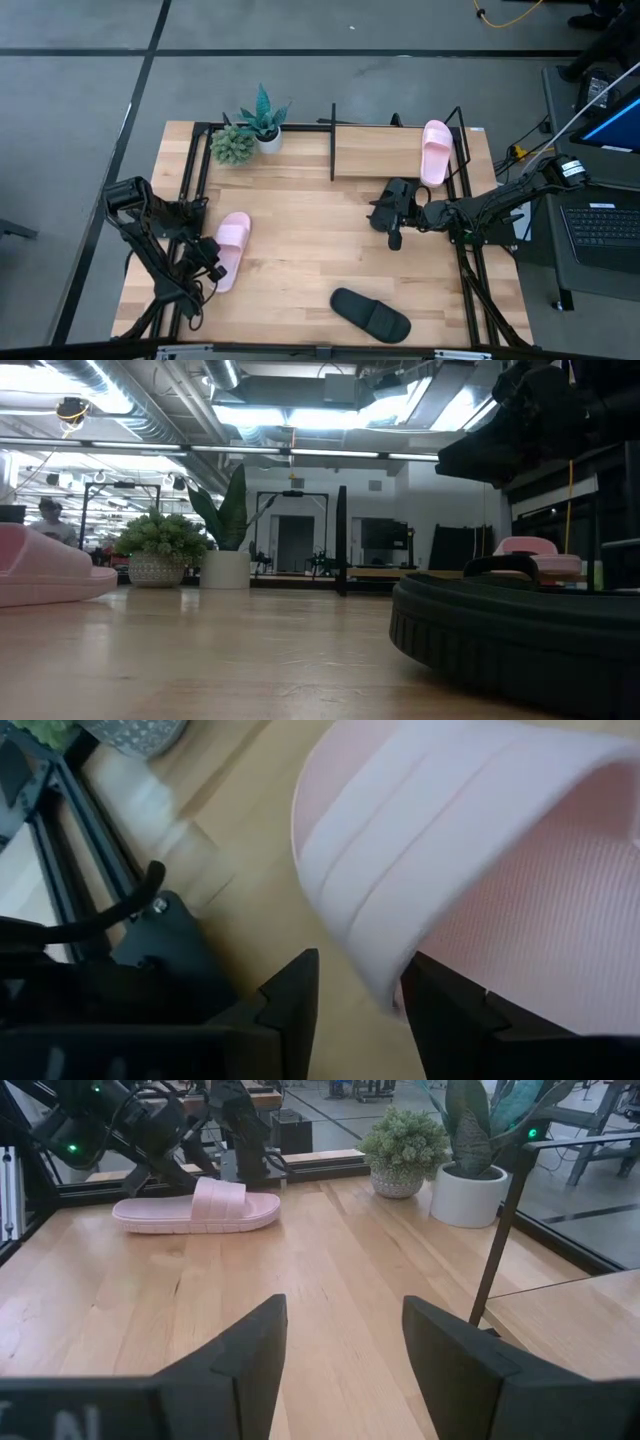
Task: Pick and place slides into the shelf
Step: Put the pink slide on the shelf
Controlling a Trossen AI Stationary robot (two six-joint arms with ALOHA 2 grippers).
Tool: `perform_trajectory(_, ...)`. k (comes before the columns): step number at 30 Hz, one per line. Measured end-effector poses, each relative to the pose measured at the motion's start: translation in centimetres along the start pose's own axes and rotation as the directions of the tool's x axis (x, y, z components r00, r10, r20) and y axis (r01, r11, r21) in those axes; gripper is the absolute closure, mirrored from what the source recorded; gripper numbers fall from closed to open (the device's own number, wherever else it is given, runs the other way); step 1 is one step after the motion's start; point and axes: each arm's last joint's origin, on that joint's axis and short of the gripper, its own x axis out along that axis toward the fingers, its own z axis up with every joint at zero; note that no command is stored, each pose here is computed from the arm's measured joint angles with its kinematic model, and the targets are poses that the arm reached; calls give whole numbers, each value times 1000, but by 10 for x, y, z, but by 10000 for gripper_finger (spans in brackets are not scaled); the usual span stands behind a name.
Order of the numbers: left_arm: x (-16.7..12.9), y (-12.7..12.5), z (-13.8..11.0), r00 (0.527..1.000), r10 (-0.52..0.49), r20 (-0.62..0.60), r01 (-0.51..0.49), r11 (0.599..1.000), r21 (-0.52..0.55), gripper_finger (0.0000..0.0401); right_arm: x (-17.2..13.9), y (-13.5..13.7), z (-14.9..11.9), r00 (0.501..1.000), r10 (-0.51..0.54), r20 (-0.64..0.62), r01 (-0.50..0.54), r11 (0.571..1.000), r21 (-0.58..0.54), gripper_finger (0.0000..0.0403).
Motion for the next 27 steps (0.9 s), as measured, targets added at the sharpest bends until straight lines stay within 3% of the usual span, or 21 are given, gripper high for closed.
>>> perform_trajectory(6, 5, -4, -4, 999, -50, -13, 50, 999, 20, 275, 0, 0, 0, 1000, 0, 0, 0, 1000, -1, 202)
perform_trajectory(18, 5, -8, -5, 994, -109, 19, 109, 994, -11, 360, 0, 0, 0, 1000, -1, 0, 1, 1000, -1, 202)
perform_trajectory(27, -1, -14, -1, 988, -145, 44, 149, 983, -105, 394, 0, 0, 0, 1000, -1, 0, 1, 1000, -20, 202)
